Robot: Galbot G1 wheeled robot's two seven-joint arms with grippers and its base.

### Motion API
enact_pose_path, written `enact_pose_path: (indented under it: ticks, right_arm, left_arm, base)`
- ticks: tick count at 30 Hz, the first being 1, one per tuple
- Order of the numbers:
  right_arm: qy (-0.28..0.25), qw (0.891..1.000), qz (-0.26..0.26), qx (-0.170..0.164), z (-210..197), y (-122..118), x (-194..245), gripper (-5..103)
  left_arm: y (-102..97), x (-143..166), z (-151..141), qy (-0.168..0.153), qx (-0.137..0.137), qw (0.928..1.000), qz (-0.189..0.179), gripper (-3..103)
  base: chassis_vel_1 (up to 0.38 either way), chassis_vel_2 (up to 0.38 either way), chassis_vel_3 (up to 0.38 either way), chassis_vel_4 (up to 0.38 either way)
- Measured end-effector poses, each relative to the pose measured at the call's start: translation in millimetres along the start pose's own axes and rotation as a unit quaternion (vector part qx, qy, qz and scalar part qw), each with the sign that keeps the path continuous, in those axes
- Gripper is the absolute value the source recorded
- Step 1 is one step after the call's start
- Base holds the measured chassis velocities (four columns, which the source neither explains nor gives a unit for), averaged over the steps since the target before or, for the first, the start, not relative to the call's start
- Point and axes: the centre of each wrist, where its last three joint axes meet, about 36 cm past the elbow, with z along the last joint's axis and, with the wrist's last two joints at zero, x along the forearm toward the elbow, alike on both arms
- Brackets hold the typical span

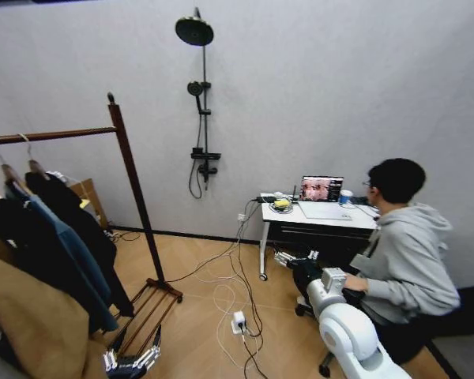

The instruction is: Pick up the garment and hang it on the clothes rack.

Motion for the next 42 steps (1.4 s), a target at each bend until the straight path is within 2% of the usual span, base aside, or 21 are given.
enact_pose_path:
  ticks: [21, 42]
  right_arm:
    - [0.003, 1.0, -0.001, 0.001, 5, 0, 3, 100]
    - [0.007, 1.0, -0.002, 0.001, 11, 5, 0, 100]
  left_arm:
    - [0.0, 0, 0, 0.0, 0.0, 1.0, 0.0, 100]
    - [0.0, 0, 0, 0.0, 0.0, 1.0, 0.0, 100]
  base:
    - [-0.006, -0.19, -0.191, -0.009]
    - [0.151, -0.147, -0.143, 0.141]
